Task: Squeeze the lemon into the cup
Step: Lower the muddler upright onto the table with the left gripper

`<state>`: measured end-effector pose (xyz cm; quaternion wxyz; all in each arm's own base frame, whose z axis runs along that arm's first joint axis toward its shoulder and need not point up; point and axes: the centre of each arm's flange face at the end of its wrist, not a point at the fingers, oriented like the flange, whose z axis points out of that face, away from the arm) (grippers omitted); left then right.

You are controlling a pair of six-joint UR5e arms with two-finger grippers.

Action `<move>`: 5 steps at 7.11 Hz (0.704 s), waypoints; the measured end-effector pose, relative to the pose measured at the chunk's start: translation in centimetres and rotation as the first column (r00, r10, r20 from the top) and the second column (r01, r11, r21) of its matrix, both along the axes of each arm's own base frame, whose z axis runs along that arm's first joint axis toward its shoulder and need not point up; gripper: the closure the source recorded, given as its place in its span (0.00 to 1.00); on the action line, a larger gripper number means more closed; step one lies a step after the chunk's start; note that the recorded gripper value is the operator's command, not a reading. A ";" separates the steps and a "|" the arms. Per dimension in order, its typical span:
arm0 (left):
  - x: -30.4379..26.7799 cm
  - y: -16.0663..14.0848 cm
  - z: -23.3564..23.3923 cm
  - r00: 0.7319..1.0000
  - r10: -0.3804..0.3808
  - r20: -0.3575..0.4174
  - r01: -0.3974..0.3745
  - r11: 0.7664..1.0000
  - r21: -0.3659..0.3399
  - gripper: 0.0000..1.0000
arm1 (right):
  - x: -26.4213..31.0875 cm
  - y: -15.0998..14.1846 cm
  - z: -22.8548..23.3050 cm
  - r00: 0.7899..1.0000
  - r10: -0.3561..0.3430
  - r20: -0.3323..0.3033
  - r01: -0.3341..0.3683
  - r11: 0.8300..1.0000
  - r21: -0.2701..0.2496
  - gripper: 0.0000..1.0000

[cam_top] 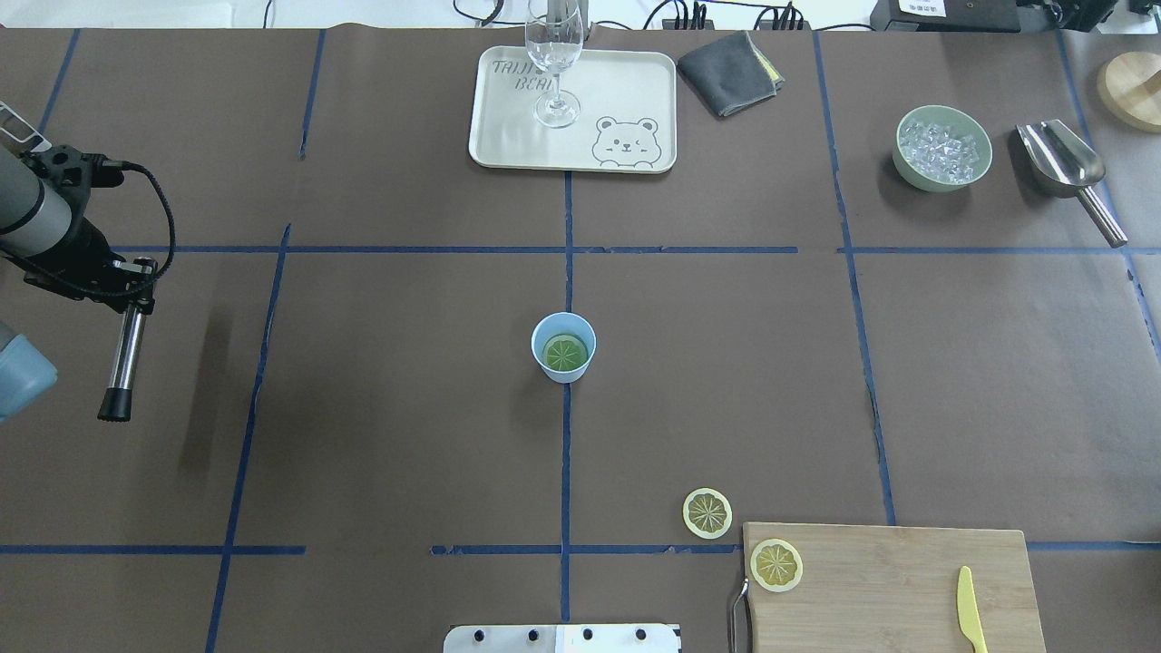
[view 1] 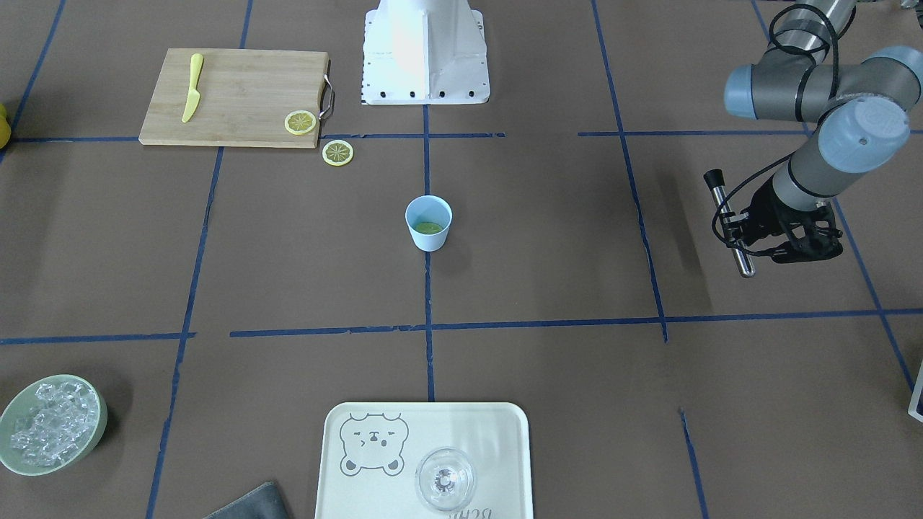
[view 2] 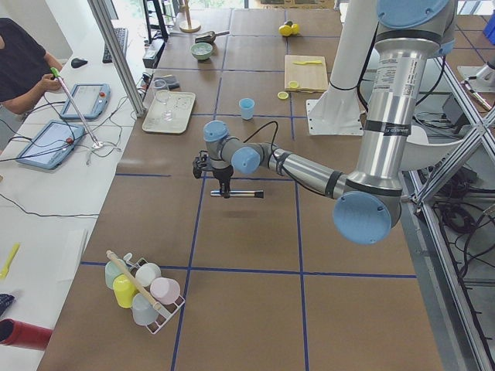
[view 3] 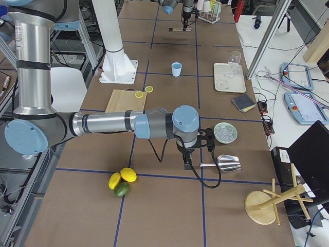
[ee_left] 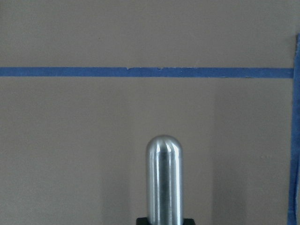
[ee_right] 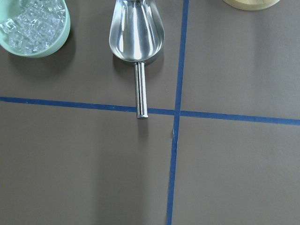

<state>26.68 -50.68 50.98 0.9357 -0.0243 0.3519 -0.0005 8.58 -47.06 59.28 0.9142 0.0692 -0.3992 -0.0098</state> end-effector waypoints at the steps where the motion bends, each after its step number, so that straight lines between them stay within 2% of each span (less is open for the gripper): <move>1: 0.7 0.3 0.0 1.000 0.012 0.002 -0.012 1.000 0.002 1.00 | 0.0 0.0 -0.1 1.000 0.000 0.000 0.000 1.000 0.001 0.00; 5: 3.7 1.8 0.2 0.997 0.072 0.008 -0.072 0.997 0.005 1.00 | 0.0 0.0 -0.3 1.000 0.000 0.000 0.000 1.000 0.007 0.00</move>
